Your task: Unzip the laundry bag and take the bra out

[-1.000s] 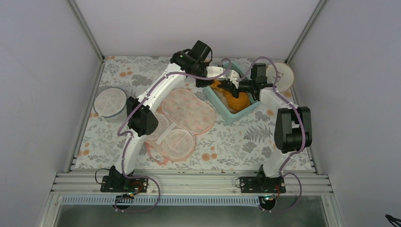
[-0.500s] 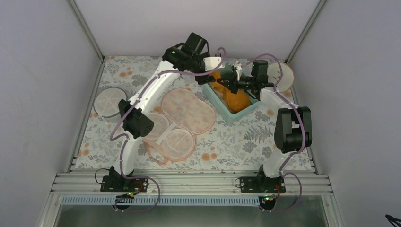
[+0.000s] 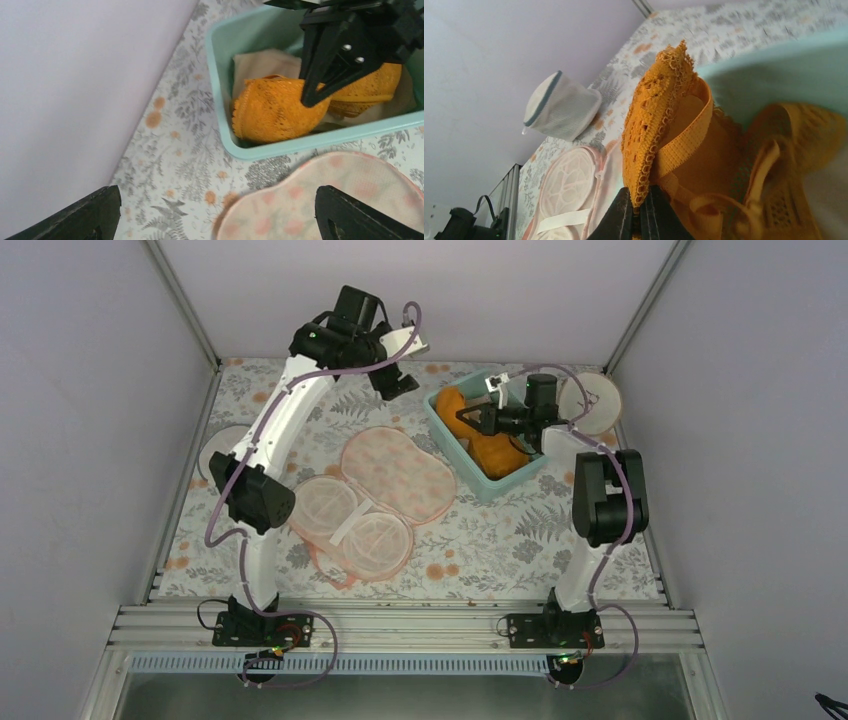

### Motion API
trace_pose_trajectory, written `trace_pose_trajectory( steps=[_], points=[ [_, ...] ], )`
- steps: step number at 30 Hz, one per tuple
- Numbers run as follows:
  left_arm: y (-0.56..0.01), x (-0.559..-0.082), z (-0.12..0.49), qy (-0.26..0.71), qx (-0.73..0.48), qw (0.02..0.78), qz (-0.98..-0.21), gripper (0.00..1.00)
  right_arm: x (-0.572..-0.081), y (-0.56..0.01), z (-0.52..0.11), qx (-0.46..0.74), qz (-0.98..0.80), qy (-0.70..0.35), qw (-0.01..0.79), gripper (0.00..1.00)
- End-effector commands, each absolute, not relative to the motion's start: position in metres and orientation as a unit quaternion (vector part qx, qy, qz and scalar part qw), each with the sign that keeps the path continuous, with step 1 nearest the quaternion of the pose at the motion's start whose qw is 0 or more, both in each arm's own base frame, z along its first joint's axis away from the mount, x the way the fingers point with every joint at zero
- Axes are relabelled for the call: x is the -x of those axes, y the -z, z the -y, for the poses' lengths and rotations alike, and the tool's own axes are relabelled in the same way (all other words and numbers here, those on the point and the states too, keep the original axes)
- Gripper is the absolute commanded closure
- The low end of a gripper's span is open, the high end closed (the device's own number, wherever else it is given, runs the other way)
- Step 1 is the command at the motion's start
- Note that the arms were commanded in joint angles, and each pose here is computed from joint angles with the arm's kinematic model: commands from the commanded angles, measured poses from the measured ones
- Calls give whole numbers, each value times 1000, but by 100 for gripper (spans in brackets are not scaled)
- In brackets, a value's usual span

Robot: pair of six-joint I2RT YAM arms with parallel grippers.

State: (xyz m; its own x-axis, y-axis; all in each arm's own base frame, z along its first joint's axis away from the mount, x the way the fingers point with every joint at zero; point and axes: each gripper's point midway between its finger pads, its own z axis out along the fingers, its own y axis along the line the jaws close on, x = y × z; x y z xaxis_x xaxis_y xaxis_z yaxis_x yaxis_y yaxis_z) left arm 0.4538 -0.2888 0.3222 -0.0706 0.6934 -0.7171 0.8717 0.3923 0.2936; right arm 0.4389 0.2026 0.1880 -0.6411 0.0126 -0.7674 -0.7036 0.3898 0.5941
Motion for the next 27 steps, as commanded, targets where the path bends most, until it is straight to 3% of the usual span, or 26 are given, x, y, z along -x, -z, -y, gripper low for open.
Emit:
trace_pose_trajectory(
  steps=[1,10,18,23,27],
  points=[
    [-323,-442,291,132,-538,413,-723,4,-462,-178,-190,169,-777,-498,345,96],
    [-322,-435,289,140,-541,412,-720,4,-493,-165,-164,113,-808,-447,367,94],
    [-322,-433,289,145,-543,411,-717,4,-513,-155,-121,33,-852,-331,403,87],
    [-323,-430,288,146,-545,411,-716,4,-521,-161,-99,23,-869,-252,426,60],
    [-324,-430,286,144,-545,412,-716,4,-526,-172,-90,43,-879,-208,426,54]
  ],
)
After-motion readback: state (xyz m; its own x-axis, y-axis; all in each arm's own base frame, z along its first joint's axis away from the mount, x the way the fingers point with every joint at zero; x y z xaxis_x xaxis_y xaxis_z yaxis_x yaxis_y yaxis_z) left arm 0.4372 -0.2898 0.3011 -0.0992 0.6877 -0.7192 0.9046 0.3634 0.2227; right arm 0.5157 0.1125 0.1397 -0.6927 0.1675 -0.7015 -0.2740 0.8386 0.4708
